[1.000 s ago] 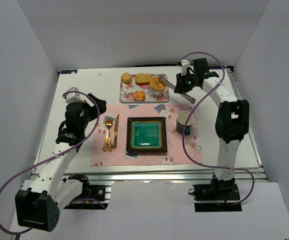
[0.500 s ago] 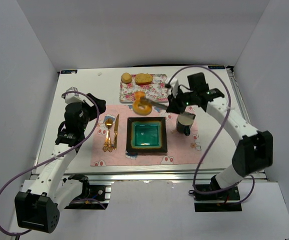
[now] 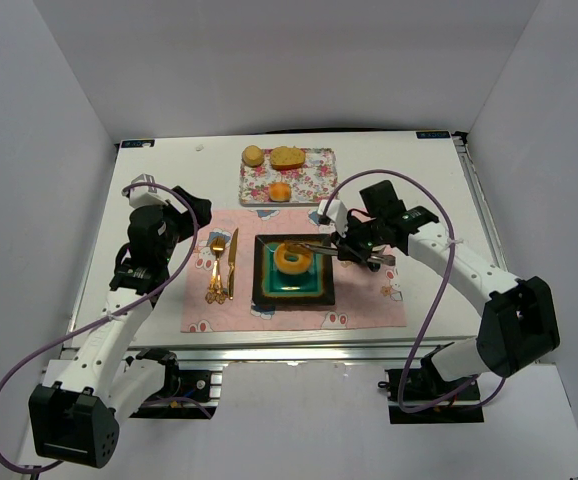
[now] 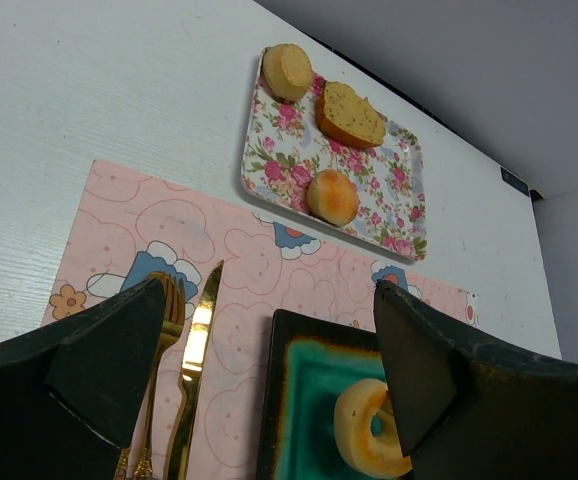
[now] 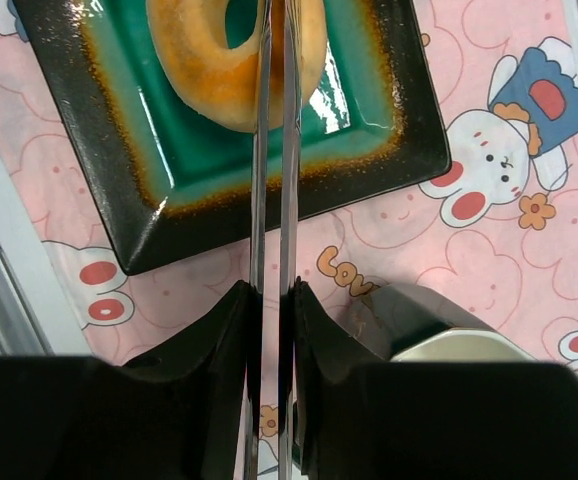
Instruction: Place the bread
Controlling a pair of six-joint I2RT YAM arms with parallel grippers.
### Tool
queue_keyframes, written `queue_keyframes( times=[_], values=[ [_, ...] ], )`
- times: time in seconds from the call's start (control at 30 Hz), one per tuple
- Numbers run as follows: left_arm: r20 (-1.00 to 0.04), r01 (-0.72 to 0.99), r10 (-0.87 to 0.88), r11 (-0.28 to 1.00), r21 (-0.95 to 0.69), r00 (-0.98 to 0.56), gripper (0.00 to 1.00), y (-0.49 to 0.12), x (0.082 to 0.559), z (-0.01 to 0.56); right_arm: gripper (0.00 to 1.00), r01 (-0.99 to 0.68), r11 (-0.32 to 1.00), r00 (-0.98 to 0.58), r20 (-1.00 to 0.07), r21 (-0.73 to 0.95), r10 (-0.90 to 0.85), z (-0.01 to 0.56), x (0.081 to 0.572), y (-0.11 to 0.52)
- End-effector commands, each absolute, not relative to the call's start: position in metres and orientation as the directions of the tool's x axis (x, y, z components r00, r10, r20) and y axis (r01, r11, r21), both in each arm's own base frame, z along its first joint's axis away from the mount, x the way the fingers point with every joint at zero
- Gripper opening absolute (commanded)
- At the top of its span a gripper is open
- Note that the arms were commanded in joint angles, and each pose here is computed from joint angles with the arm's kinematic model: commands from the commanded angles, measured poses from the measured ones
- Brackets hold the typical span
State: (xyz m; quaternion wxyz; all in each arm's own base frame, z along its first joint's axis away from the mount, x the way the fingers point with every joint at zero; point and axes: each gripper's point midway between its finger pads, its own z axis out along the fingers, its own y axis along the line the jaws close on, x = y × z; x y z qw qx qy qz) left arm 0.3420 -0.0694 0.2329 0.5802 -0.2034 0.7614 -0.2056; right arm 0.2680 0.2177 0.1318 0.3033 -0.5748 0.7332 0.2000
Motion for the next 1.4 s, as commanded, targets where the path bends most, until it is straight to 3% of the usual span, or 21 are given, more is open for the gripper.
queue_keyframes(
  times=[0.0,0.07,0.27,0.97,1.13,1.37],
  values=[
    [-0.808,-0.047,-0.546,0.834,-0.55,-0.221,0.94,-0.07,0.339,0.24,0.23,-0.961,0.249,-0.098,-0.689,-0.123,-0.718,0.139,0.28,0.224],
    [-0.809,-0.048,-0.546,0.834,-0.55,-0.219,0.94,-0.07,0.338,0.241,0.31,-0.963,0.239,-0.091,-0.687,-0.124,-0.721,0.14,0.279,0.225],
    [-0.804,-0.05,-0.558,0.826,-0.561,-0.204,0.94,-0.068,0.335,0.241,0.44,-0.964,0.235,-0.091,-0.679,-0.123,-0.728,0.139,0.278,0.224],
    [-0.809,-0.047,-0.551,0.831,-0.554,-0.203,0.94,-0.068,0.334,0.243,0.48,-0.95,0.274,-0.057,-0.775,-0.152,-0.629,0.195,0.285,0.24],
    [-0.81,-0.046,-0.552,0.831,-0.555,-0.199,0.94,-0.067,0.333,0.245,0.47,-0.927,0.321,-0.029,-0.815,-0.195,-0.579,0.223,0.309,0.252],
    [-0.808,-0.046,-0.554,0.829,-0.557,-0.199,0.94,-0.067,0.332,0.247,0.42,-0.881,0.355,0.032,-0.788,-0.312,-0.615,0.22,0.371,0.267]
  ],
)
